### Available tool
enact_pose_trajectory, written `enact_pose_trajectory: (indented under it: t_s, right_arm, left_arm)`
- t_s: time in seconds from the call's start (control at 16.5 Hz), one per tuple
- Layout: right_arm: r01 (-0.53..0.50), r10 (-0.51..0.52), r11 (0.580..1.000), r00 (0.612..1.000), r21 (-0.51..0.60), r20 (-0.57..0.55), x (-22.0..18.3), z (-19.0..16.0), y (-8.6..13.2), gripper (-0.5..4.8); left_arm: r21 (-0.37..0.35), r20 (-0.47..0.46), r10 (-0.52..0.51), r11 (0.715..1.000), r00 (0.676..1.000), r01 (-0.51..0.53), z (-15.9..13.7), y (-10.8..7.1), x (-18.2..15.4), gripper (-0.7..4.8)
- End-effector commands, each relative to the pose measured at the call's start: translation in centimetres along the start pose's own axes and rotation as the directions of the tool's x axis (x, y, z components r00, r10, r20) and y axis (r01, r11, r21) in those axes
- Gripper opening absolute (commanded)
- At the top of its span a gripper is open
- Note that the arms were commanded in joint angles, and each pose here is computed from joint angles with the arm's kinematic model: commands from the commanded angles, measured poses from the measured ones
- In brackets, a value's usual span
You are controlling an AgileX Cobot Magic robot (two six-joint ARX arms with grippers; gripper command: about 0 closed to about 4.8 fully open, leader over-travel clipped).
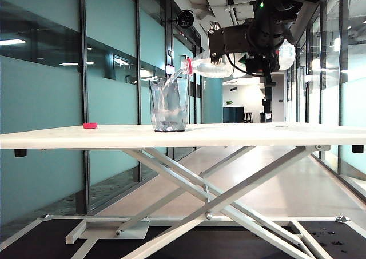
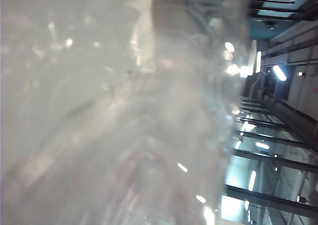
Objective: Pick up the mineral water bottle on the table and pour water into the mug until it's half full.
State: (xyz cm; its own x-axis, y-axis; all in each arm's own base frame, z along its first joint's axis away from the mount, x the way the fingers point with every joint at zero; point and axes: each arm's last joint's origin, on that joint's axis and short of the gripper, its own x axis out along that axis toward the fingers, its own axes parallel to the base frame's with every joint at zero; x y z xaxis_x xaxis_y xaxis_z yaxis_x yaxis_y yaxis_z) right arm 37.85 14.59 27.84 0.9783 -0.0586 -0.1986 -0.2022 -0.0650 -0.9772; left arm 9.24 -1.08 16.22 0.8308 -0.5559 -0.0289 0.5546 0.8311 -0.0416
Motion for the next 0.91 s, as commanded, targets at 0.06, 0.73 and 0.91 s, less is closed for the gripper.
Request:
enact_pose_trajectory:
  t_s: [0.06,0.73,0.91]
  right_arm:
    - [0.064,-0.064,0.998,0.998,0.012,-0.004,-0.4,-0.08,-1.28,1.8]
    - [0.061,-0.06,0.972,0.998,0.225,-0.011,-0.42,-0.03,-1.21,1.8]
    - [0.007,-0.034,0.918,0.998,0.396,0.061,-0.53,0.39,-0.94,1.8]
  left_arm:
    - [0.016,0.009,-0.004,1.0,1.0,0.003,0.16,-0.02,-0.01,-0.05]
    - [0.022,0.009,-0.002,1.0,1.0,0.002,0.16,-0.01,-0.01,-0.05]
    - [0.058,0.01,0.0,0.998,1.0,0.0,0.17,-0.01,-0.01,-0.05]
